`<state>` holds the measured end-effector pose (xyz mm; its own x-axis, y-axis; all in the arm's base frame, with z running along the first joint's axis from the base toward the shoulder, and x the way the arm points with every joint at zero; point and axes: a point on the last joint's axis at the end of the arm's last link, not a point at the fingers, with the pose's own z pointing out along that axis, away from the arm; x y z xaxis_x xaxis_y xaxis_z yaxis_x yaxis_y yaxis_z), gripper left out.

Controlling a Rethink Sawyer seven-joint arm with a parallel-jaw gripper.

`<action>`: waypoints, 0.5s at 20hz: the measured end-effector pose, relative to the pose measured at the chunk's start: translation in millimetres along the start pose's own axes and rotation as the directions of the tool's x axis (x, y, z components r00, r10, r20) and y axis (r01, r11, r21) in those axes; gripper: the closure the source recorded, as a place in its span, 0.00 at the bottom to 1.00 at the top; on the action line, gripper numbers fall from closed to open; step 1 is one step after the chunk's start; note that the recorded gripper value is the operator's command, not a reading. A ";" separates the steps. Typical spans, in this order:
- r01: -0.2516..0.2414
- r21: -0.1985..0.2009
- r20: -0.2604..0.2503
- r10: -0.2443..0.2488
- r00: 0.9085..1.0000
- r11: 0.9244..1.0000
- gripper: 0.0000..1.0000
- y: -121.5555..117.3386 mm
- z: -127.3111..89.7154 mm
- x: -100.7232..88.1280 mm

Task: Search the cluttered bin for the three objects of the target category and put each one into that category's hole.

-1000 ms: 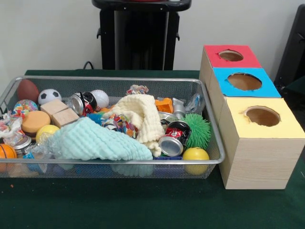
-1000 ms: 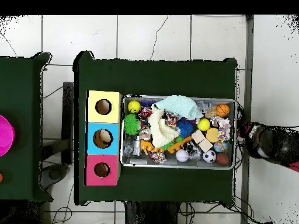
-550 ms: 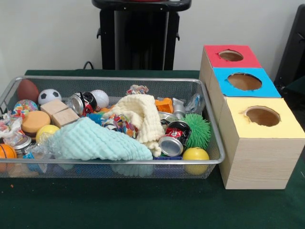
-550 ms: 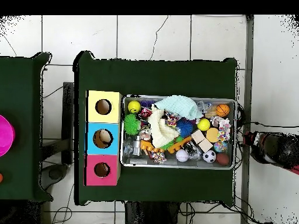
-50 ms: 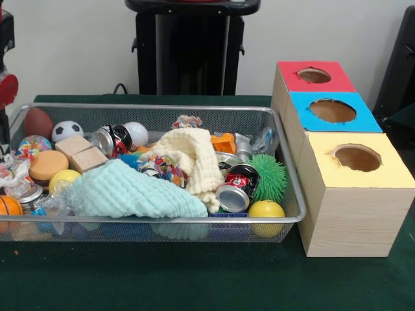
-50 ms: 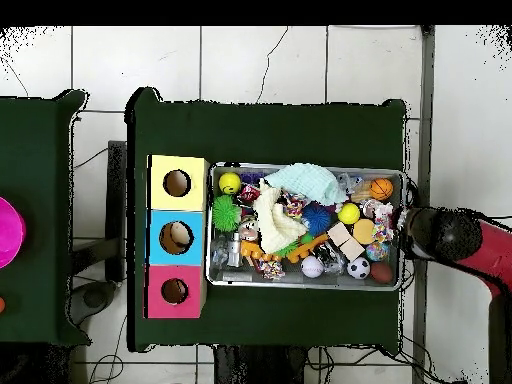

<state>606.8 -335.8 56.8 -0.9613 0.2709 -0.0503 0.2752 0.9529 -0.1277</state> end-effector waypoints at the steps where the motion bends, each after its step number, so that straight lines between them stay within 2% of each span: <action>1: 0.003 -0.001 0.000 -0.003 1.000 1.000 0.00 2.9 1.2 -0.1; 10: 0.000 0.021 -0.009 0.000 1.000 1.000 0.00 -0.7 11.1 8.8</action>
<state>598.4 -335.6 45.4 -0.9614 0.2720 -0.0414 0.2751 0.9499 -0.1484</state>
